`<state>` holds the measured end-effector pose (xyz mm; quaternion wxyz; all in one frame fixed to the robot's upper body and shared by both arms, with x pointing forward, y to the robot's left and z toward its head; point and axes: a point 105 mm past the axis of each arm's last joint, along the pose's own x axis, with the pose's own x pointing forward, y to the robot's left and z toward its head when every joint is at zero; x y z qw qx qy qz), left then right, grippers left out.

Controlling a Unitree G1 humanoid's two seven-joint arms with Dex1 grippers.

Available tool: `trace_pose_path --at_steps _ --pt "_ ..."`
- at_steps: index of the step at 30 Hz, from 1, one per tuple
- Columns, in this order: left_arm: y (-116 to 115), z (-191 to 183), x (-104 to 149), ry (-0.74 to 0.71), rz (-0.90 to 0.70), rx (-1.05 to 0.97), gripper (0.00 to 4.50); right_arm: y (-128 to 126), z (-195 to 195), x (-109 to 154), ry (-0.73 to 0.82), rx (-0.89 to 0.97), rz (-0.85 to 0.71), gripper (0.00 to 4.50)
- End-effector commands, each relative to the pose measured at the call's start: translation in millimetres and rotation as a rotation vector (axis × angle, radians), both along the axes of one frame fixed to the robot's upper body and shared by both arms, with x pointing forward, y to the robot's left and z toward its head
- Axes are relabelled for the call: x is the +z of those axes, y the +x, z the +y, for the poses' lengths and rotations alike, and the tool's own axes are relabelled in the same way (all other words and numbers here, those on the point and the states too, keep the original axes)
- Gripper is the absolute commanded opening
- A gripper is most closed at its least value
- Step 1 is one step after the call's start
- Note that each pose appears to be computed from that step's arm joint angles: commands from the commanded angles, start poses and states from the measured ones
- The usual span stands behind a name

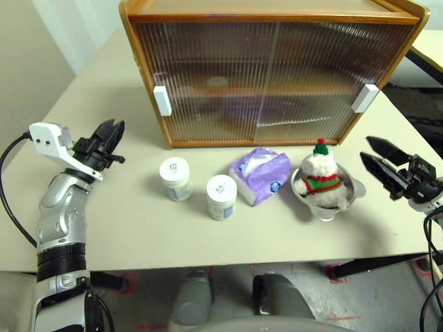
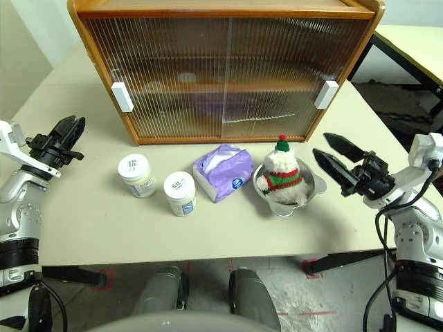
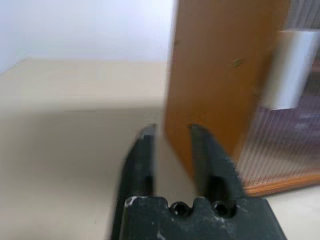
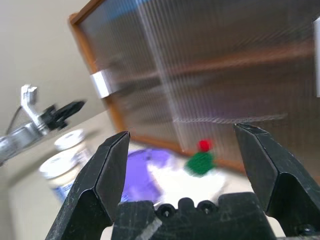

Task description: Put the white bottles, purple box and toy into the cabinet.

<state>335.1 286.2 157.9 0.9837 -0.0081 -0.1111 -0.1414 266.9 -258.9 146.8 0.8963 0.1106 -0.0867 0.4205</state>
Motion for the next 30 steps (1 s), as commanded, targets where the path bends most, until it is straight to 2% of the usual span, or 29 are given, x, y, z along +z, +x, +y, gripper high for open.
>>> trace_pose_path --at_steps 1,6,11,17,30 --pt "-4 -19 6 0.044 0.011 -0.11 0.09 -11 13 4 -0.035 0.102 0.017 4.5" --pt "2 -31 14 0.092 0.011 -0.154 0.02 -16 29 -2 -0.074 0.179 0.018 4.5" --pt "12 -42 10 0.107 0.028 -0.17 0.02 -12 42 -2 -0.121 0.174 -0.056 4.5" --pt "19 -51 9 0.125 0.02 -0.189 0.02 -2 53 5 -0.116 0.169 -0.125 4.5" --pt "29 -61 20 0.149 -0.026 -0.212 0.02 6 62 6 -0.118 0.196 -0.153 4.5"
